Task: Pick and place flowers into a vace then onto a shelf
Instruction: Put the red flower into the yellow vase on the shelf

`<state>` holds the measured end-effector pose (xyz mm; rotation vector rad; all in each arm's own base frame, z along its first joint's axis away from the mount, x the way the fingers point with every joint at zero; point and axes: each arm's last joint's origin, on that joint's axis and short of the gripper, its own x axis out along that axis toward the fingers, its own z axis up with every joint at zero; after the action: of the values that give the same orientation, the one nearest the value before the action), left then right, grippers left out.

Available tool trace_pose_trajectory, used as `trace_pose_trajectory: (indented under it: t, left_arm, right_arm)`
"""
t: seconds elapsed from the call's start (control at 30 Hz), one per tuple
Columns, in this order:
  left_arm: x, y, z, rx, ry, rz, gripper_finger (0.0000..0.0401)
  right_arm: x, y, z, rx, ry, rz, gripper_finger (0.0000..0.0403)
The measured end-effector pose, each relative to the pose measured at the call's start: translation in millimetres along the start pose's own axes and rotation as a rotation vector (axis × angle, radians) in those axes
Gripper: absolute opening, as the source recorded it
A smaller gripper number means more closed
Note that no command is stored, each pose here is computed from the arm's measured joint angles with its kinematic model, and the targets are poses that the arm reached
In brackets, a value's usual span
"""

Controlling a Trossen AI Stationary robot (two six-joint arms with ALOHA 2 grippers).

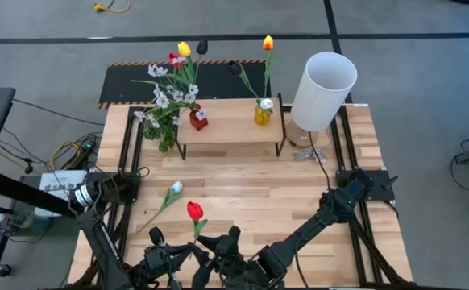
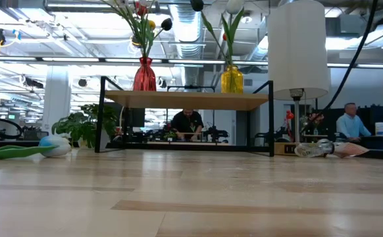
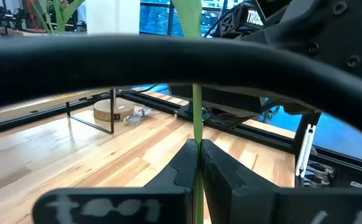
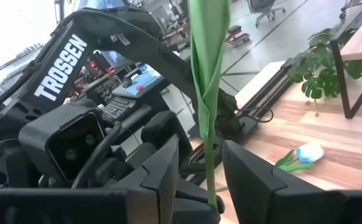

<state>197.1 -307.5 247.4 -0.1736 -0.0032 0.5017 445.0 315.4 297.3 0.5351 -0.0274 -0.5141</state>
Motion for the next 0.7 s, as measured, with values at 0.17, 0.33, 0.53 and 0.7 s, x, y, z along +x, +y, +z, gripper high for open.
trace_pose_trajectory:
  t: [0.17,0.33,0.53,0.7]
  left_arm:
    - [0.1,0.0,0.0,0.002,0.001,0.001,0.0]
    - [0.1,0.2,-0.4,0.004,0.014,0.006,0.0]
    - [0.1,0.3,-0.6,0.012,0.023,0.01,0.0001]
    - [0.0,0.4,-0.6,0.017,0.024,0.01,0.0001]
  right_arm:
    - [3.0,-1.1,1.0,-0.007,-0.003,-0.005,0.0109]
    - [3.2,-1.3,1.2,-0.019,-0.006,-0.008,0.009]
    - [3.1,-1.3,1.3,-0.054,-0.01,-0.013,0.0029]
    - [3.1,-1.6,1.4,-0.063,-0.015,-0.019,0.0012]
